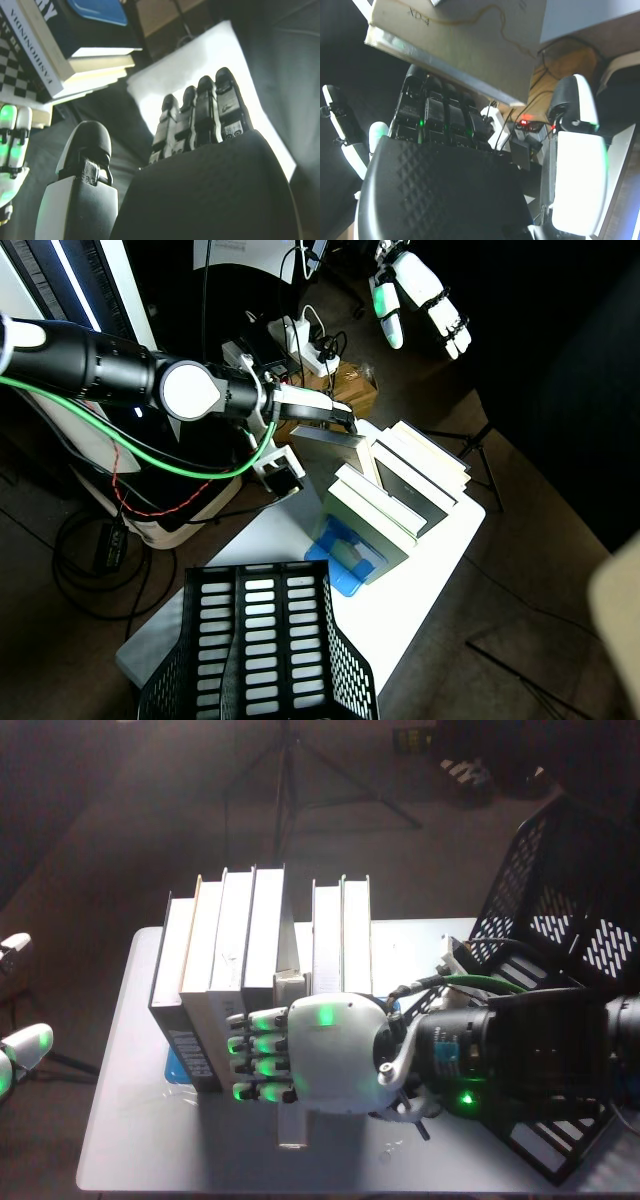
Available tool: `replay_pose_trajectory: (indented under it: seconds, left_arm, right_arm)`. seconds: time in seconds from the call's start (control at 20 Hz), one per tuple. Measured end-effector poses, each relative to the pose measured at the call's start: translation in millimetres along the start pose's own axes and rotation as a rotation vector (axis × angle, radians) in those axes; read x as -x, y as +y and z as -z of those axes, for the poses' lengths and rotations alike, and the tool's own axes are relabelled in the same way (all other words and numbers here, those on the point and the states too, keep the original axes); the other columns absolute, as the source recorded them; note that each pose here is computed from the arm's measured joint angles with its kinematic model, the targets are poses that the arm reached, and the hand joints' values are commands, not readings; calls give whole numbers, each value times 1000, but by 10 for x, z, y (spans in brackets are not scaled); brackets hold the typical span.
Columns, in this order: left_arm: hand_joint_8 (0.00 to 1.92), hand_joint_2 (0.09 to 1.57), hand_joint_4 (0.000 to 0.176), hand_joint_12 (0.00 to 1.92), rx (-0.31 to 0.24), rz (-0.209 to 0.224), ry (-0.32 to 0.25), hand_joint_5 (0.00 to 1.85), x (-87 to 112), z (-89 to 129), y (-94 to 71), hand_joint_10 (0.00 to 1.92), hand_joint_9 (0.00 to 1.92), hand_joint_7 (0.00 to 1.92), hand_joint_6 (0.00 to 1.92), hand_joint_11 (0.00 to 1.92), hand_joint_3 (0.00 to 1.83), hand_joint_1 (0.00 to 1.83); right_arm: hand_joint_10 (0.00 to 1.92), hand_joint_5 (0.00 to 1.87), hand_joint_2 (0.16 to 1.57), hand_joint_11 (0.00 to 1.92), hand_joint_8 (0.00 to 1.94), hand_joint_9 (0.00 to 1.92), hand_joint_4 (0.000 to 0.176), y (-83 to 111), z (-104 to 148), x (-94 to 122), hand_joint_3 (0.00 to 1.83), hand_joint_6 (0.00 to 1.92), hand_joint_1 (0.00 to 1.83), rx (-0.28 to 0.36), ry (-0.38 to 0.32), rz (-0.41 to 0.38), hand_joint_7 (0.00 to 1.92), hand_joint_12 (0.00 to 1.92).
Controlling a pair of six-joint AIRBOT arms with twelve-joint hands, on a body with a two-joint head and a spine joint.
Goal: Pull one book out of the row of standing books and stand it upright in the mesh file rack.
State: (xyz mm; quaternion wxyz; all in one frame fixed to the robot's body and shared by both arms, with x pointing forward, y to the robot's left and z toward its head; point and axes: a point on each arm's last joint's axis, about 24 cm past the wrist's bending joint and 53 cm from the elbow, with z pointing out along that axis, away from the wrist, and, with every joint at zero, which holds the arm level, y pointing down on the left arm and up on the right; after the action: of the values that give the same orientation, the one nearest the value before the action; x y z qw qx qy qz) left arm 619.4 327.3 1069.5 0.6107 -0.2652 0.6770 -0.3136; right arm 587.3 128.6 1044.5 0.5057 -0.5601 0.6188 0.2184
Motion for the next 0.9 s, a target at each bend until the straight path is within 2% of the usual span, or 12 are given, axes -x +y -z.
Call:
replay_pose_trajectory:
  seconds: [0.05,0.1,0.15,0.2,0.25,0.3,0.35,0.45,0.55,0.6,0.65,0.9]
  left_arm:
    - [0,1359,54,0,-4,-1,1,70,1,-5,-5,0,0,0,6,0,0,297]
    - [0,1360,47,0,-8,-6,0,79,14,-16,-6,0,0,0,8,0,0,318]
    - [0,1361,40,0,-9,2,-7,83,25,-22,0,0,0,0,7,0,0,334]
    - [0,1359,51,0,-7,8,-10,77,15,-20,12,0,0,0,4,0,0,337]
    - [0,1367,63,0,-3,14,-5,41,-13,-16,24,0,0,0,4,0,3,281]
    - [0,1371,61,0,1,19,4,30,-49,-13,36,0,0,0,2,0,3,262]
    - [0,1376,64,0,0,21,7,26,-71,-10,37,0,0,0,1,0,5,254]
    - [0,1387,73,0,0,21,11,19,-86,-9,37,0,0,0,0,0,7,242]
    - [0,1389,65,0,-5,17,6,38,-62,-21,33,0,0,0,7,0,4,272]
    - [0,1390,49,0,-5,18,6,47,-63,-21,34,0,0,0,10,0,4,271]
    - [0,1391,59,0,-4,20,7,40,-72,-20,41,0,0,0,6,0,4,239]
    - [0,1396,29,0,-7,24,11,63,-88,-25,40,0,0,0,8,0,2,298]
  right_arm:
    - [7,0,1036,2,0,21,0,-9,-21,-14,0,0,908,-3,5,0,0,314]
    - [1,0,1148,0,0,3,0,-20,-60,-34,19,0,817,-6,12,-3,0,196]
    - [41,55,1107,0,7,132,0,-15,-101,-52,1,8,881,-8,20,0,104,674]
    - [65,120,1176,0,17,207,0,-4,-123,-53,24,26,776,-6,22,0,169,1063]
    - [30,25,1141,0,23,82,0,12,-149,-49,8,5,703,-4,22,6,54,601]
    - [18,4,1130,0,13,56,0,18,-173,-48,2,0,695,-4,22,9,33,410]
    - [12,0,1127,0,7,52,0,11,-183,-54,1,0,695,-5,24,9,31,353]
    - [11,0,1127,0,5,51,0,-9,-178,-74,1,0,694,-10,30,10,30,339]
    - [10,0,1127,0,5,51,0,-6,-178,-76,1,0,694,-9,30,10,30,337]
    - [10,0,1127,0,5,51,0,15,-177,-91,1,0,694,-4,28,9,30,337]
    - [10,0,1127,0,4,51,0,50,-176,-132,1,0,694,2,31,6,31,337]
    - [9,0,1127,0,4,51,0,146,-204,-190,0,0,694,18,35,1,31,336]
